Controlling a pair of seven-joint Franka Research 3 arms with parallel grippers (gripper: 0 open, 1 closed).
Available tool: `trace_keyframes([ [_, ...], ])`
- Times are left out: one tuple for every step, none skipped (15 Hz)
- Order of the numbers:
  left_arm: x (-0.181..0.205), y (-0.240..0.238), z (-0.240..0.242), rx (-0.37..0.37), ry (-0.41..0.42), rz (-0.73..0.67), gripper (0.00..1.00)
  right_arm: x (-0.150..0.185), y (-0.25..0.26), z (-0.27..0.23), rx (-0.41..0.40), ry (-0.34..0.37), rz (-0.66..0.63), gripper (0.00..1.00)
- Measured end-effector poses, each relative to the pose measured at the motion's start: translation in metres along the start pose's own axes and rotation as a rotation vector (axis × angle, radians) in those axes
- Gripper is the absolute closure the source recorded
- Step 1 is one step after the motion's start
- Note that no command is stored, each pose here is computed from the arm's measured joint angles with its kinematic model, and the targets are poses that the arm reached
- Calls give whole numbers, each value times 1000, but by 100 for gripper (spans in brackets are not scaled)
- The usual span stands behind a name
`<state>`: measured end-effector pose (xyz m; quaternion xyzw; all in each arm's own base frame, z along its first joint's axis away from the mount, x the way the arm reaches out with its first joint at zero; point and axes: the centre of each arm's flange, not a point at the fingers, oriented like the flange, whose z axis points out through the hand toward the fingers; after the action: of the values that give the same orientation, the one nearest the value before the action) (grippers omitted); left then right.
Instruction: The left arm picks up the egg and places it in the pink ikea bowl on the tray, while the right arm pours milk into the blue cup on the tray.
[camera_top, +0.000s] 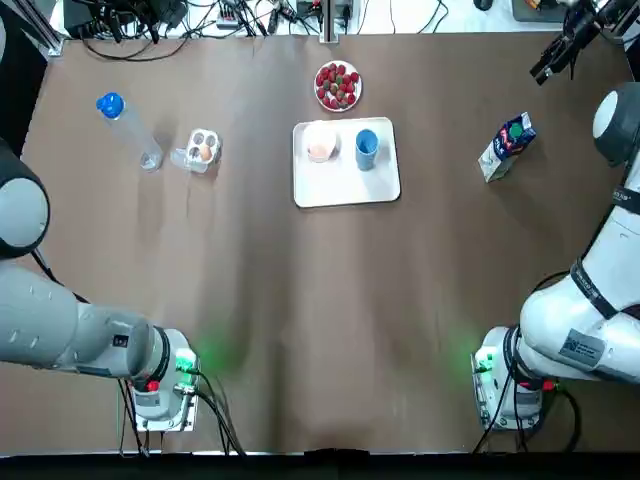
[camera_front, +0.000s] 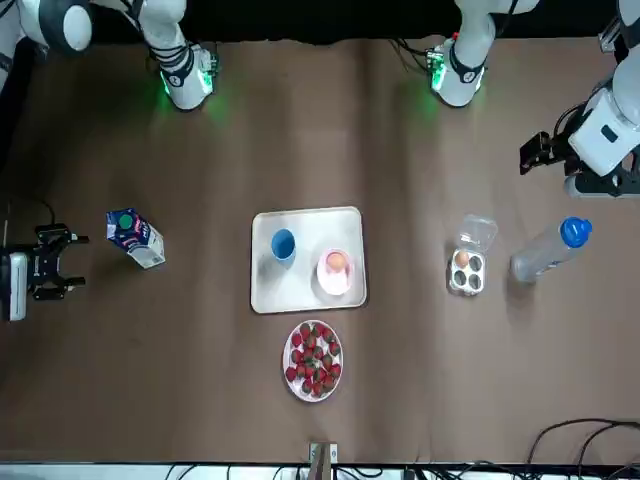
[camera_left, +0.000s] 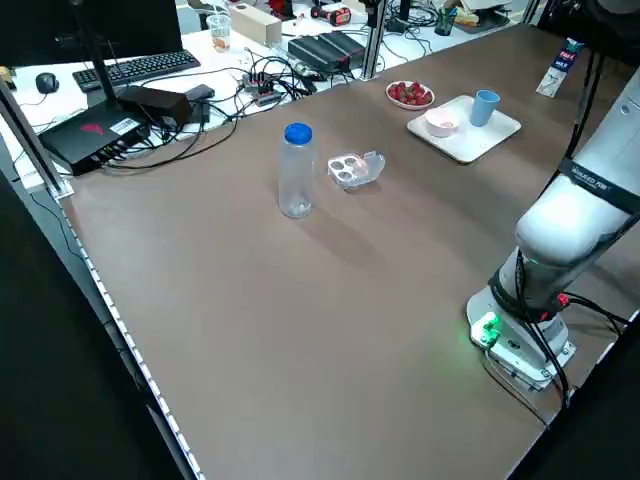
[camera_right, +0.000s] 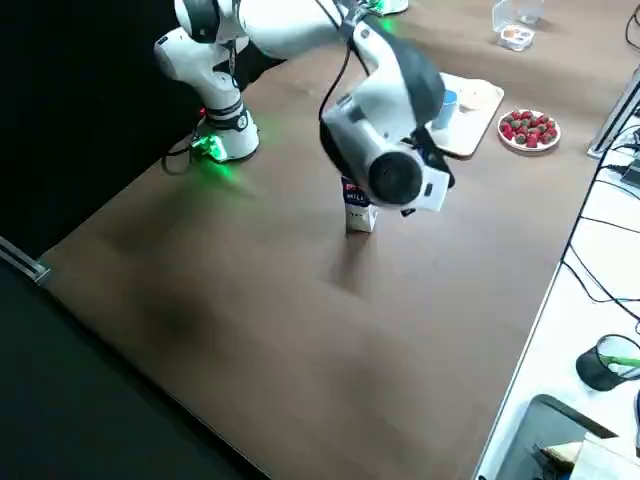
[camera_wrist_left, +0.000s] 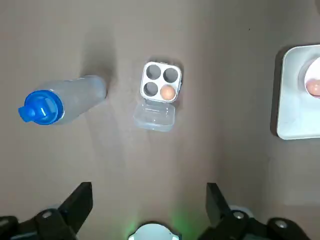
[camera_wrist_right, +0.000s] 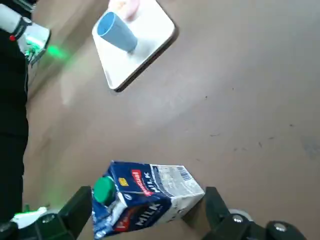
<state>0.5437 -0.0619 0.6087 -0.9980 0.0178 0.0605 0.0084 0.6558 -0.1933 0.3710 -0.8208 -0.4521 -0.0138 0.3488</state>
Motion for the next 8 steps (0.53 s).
trace_keyframes([
  [0, 0, 0, 0, 0, 0, 0, 10, -6, -1, -9, -21, 30, 0],
  [0, 0, 0, 0, 0, 0, 0, 20, -12, -2, -18, -47, 60, 0],
  [0, 0, 0, 0, 0, 0, 0, 31, -19, -2, -30, -76, 95, 0],
  [0, 0, 0, 0, 0, 0, 0, 42, -25, -1, -44, -107, 135, 0],
  [0, 0, 0, 0, 0, 0, 0, 55, -33, 1, -63, -138, 174, 0],
  [0, 0, 0, 0, 0, 0, 0, 69, -41, 1, -83, -162, 212, 0],
  [0, 1, 0, 0, 0, 1, 0, 83, -50, 1, -103, -177, 248, 0],
  [0, 2, 0, 0, 0, 2, 0, 96, -60, 1, -120, -184, 287, 0],
])
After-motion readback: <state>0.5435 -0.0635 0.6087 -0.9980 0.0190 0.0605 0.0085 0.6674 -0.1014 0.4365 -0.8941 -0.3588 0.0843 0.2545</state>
